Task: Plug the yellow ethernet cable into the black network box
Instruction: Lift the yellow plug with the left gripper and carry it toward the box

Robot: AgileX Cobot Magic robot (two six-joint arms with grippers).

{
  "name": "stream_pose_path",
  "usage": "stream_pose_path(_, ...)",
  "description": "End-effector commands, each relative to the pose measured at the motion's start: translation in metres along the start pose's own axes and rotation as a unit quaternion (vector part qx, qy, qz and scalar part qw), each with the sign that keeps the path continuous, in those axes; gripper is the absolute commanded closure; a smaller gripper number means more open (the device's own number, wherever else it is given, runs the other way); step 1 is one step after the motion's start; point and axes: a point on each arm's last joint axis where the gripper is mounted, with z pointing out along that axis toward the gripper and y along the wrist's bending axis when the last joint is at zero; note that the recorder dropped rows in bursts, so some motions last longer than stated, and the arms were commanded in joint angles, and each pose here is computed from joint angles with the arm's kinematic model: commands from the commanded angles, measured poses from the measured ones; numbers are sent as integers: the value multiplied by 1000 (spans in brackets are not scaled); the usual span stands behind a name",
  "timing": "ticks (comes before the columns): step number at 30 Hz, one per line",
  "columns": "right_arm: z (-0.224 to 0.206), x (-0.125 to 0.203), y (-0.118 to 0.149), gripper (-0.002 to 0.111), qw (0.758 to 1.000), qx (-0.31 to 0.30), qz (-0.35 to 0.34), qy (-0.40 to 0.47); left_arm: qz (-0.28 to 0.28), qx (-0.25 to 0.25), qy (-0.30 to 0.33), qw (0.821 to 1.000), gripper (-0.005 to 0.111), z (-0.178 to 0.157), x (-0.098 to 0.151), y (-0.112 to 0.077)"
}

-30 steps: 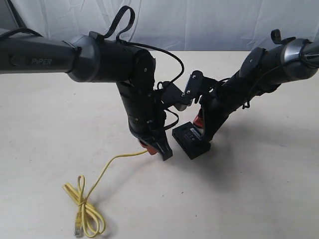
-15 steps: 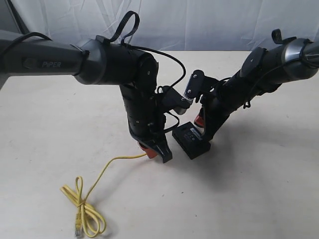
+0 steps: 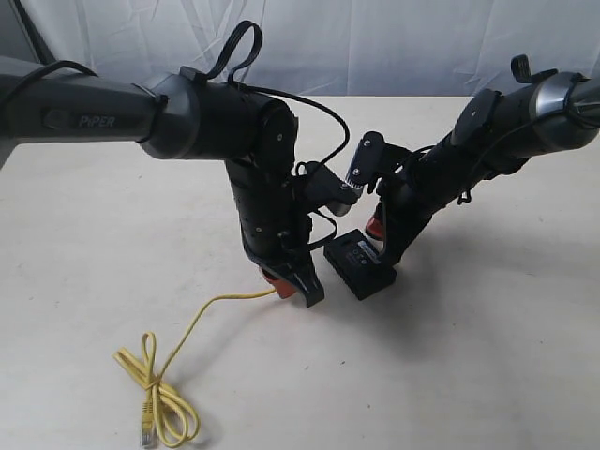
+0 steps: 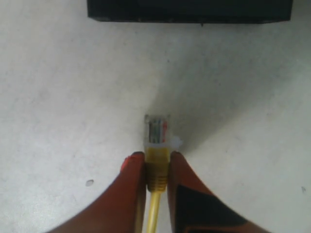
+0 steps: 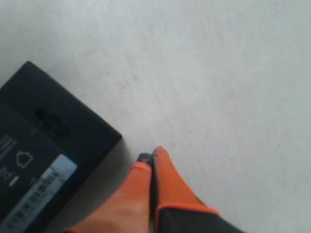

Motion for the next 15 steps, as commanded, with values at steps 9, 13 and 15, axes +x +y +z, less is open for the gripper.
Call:
stream_pose_path(9,1,1,0,109,1000,-4,-2,2,-16,24,9,1000,107,15,-8,-2)
stream_pose_path(13,1,1,0,109,1000,-4,-2,2,-16,19,-2,1000,107,17,-12,-1)
stream_pose_path(15,1,1,0,109,1000,-4,-2,2,-16,19,-4,1000,107,16,-13,-1)
